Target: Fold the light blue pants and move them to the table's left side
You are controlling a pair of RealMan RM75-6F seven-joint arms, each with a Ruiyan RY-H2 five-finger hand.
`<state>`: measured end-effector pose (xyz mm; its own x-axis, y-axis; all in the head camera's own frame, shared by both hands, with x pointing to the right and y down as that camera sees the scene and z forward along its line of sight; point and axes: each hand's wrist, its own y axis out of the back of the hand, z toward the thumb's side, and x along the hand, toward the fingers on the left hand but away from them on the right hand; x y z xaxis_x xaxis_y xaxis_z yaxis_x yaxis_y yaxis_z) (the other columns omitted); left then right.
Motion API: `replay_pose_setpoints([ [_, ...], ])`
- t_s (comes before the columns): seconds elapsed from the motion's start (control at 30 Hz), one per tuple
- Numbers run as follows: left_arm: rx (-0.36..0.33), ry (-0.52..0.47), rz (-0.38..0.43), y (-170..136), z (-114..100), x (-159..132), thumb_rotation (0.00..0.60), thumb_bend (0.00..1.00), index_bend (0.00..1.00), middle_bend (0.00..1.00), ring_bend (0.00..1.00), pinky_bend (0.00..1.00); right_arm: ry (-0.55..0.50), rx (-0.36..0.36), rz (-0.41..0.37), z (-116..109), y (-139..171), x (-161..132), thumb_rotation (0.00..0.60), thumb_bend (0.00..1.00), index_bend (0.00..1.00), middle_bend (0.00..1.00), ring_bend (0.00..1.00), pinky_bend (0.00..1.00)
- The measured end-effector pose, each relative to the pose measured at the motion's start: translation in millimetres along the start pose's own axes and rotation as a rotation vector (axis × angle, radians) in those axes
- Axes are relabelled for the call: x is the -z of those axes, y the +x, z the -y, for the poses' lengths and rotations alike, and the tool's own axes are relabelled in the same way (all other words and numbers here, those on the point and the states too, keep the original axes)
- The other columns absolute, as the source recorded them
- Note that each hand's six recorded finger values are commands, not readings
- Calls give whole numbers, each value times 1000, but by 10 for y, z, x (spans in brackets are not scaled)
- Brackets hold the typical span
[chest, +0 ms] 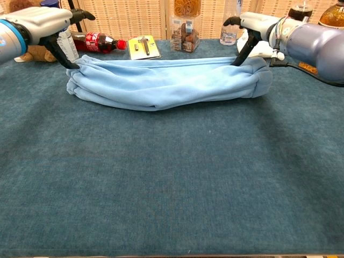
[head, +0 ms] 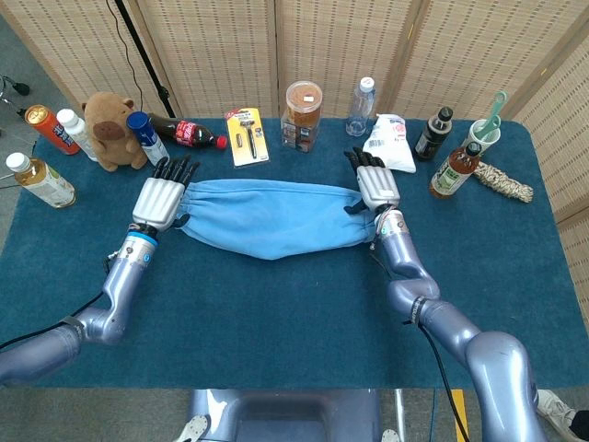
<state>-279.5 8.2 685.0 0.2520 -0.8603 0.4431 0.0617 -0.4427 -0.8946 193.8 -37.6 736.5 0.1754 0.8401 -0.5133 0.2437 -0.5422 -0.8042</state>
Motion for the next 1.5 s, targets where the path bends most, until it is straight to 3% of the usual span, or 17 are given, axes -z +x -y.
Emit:
replay_pose_setpoints([
  [0.23,-21,-36,13,-377,-233,111,600,141,0,0,0,0,3,39,-114,-251,231,-142,600,0,0,0,0,55],
  [0.43,-39,-49,-22,-832,-404,355,600,141,0,0,0,0,52,54,-204,-470,615,-118,600,0,0,0,0,49],
  [0.63,-71,-78,-76,-1298,-520,621,600,141,0,0,0,0,180,57,-258,-635,1012,69,600,0,0,0,0,35],
  [0.8,-85,-148,-108,-1596,-523,750,600,141,0,0,0,0,303,49,-309,-521,1264,224,600,0,0,0,0,34],
  [0.97,-73,-188,-147,-1869,-486,865,600,141,0,0,0,0,384,29,-309,-418,1301,479,600,0,0,0,0,39],
  [1.27,-59,-248,-206,-2135,-391,963,600,141,0,0,0,0,441,23,-353,-184,1275,649,600,0,0,0,0,44],
  [1.5,-88,-218,-222,-2248,-442,970,600,141,0,0,0,0,458,0,-365,20,1144,574,600,0,2,0,0,44],
])
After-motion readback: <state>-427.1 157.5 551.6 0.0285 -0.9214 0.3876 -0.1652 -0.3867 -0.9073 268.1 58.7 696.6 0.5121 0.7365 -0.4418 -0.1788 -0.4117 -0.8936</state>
